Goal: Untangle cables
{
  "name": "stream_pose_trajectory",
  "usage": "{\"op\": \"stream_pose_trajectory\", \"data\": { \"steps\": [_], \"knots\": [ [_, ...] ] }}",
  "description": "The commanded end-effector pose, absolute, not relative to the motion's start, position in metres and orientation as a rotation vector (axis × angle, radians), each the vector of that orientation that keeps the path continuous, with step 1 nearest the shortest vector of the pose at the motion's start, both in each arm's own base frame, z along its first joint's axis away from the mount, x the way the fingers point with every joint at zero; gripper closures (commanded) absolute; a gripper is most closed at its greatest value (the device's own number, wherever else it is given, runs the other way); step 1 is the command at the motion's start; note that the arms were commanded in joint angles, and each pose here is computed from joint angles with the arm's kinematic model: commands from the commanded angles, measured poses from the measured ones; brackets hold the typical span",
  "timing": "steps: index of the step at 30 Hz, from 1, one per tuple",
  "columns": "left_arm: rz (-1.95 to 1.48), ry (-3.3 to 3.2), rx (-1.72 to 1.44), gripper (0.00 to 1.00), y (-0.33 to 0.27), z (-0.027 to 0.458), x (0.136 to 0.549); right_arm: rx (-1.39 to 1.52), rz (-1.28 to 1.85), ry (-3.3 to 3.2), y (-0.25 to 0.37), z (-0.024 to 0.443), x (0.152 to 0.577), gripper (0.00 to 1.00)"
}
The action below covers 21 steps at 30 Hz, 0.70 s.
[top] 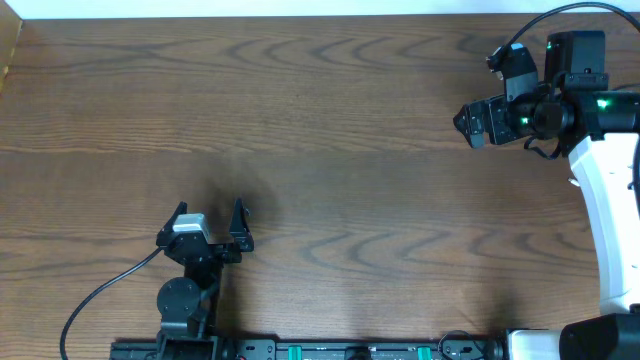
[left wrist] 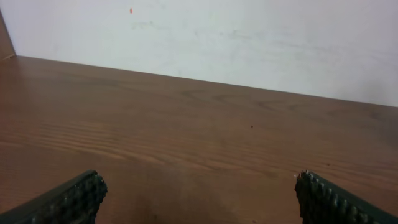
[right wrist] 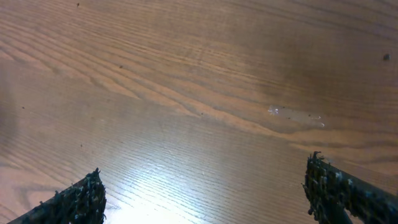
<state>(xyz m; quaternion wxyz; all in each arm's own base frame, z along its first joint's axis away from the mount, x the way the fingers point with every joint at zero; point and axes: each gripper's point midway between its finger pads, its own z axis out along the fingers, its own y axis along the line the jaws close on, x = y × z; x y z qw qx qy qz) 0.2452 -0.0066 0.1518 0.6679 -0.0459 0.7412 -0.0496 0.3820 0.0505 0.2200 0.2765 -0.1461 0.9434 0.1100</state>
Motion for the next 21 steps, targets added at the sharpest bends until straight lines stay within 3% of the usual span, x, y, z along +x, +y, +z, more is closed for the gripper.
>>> {"op": "stream_pose_trajectory", "data": {
  "steps": [1, 21],
  "knots": [
    [-0.082, 1.726, -0.095, 0.02, -0.0042, 0.1360, 0.2436, -0.411, 0.283, 2.499, 0.0519, 0.2323, 0.3811, 0.01],
    [-0.076, 1.724, -0.101, 0.02, -0.0031, 0.1364, 0.2436, -0.411, 0.283, 2.499, 0.0519, 0.2323, 0.3811, 0.01]
  ]
}}
